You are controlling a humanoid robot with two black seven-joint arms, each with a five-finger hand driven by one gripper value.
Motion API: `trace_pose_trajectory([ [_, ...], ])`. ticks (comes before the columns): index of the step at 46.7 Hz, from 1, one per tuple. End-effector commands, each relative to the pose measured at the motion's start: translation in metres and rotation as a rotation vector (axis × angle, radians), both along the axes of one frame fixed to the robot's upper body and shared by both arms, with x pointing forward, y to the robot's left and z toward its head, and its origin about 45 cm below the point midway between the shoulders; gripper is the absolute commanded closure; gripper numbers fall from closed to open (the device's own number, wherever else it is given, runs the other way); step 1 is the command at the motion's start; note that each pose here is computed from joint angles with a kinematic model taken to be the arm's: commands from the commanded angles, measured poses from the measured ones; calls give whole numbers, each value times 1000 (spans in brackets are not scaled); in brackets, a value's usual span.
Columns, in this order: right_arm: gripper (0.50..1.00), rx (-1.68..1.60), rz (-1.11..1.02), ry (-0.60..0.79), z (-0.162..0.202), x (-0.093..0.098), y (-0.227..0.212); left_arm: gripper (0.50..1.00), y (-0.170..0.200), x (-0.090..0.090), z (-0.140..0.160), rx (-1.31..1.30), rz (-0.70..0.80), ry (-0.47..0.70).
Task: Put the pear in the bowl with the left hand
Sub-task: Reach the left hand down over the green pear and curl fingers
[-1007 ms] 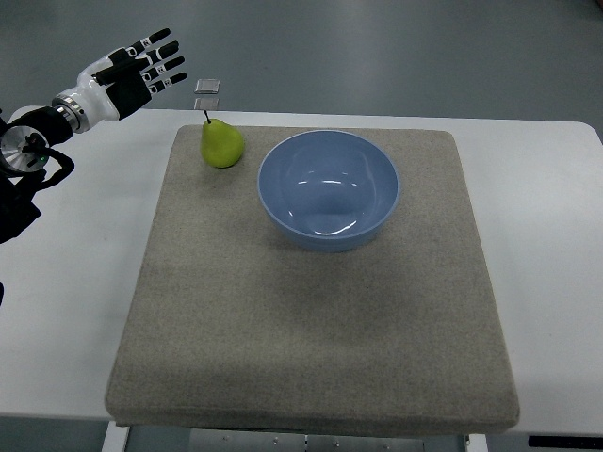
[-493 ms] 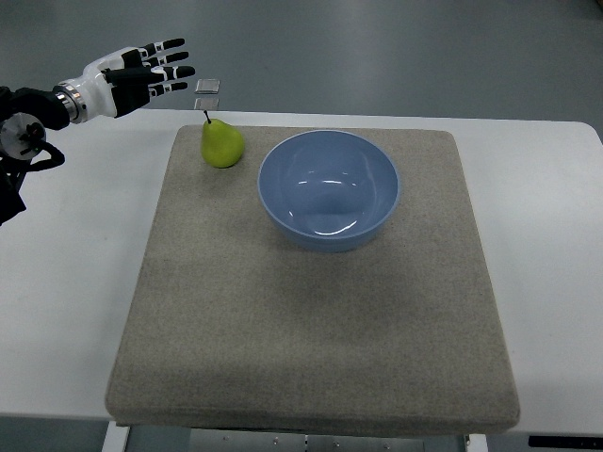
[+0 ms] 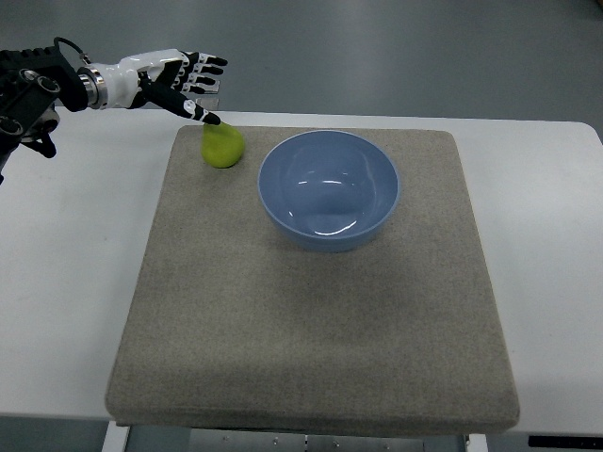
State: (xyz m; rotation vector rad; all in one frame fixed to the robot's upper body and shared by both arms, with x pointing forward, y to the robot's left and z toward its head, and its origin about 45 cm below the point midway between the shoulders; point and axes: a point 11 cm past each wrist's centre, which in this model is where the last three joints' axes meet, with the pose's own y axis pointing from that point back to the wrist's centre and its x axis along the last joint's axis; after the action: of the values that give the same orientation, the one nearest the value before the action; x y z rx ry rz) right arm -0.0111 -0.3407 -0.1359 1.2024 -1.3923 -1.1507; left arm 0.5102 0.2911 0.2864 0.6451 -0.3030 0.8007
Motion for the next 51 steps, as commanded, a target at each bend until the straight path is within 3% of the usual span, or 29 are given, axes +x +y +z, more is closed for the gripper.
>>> trace_pose_trajectory([
  [1, 574, 0, 0, 0, 0, 0, 0, 506, -8, -4, -7, 79, -53, 13],
  [20, 574, 0, 0, 0, 0, 0, 0, 506, -2, 3, -15, 342, -43, -129],
  [31, 574, 0, 0, 0, 0, 0, 0, 506, -6, 1, -41, 503, -49, -245],
  [51, 574, 0, 0, 0, 0, 0, 0, 506, -20, 1, -46, 477, -51, -263],
])
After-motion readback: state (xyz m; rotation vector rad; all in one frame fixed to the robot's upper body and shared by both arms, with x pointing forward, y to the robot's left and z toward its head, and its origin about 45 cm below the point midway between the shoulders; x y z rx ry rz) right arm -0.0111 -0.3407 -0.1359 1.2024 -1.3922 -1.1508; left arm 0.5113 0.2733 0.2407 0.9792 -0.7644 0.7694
